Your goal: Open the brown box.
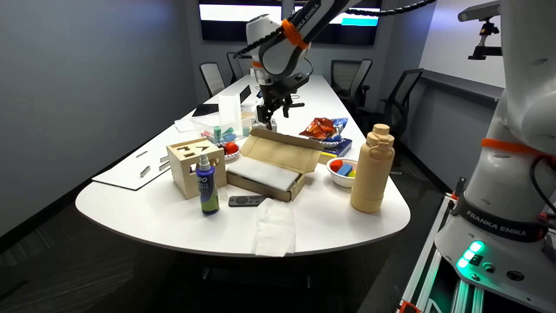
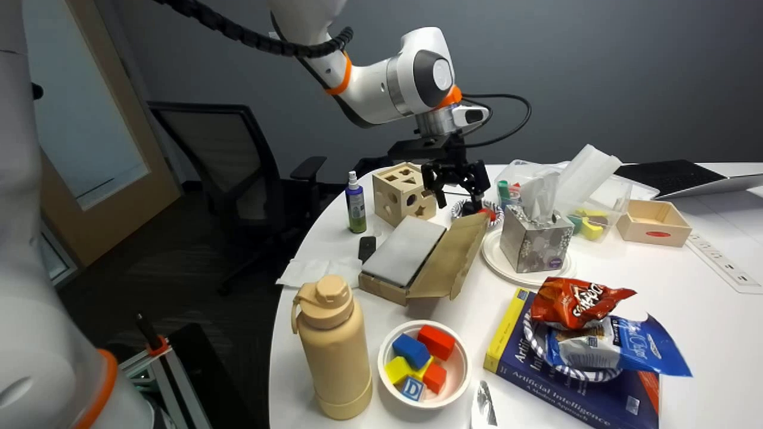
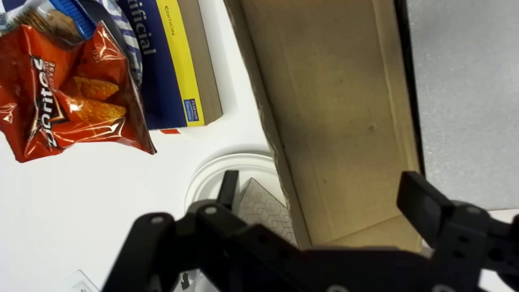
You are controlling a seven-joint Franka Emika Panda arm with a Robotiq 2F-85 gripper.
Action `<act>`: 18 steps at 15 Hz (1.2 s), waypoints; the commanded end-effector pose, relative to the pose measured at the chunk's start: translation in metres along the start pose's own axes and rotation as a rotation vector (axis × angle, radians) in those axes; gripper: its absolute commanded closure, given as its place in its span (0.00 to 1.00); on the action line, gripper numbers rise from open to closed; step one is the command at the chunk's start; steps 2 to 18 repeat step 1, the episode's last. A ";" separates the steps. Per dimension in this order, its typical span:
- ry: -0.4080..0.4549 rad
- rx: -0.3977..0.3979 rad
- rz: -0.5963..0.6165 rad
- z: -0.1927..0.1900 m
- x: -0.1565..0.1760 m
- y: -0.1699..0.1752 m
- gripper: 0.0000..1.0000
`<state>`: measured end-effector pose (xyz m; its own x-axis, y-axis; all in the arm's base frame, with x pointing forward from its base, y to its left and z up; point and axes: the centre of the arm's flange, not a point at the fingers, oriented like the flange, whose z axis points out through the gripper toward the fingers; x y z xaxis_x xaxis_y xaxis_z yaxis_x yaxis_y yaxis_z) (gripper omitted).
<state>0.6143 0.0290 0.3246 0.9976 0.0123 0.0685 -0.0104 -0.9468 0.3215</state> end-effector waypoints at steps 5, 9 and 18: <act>-0.002 0.005 -0.010 -0.026 -0.018 0.000 0.00; -0.002 0.005 -0.010 -0.026 -0.018 0.000 0.00; -0.002 0.005 -0.010 -0.026 -0.018 0.000 0.00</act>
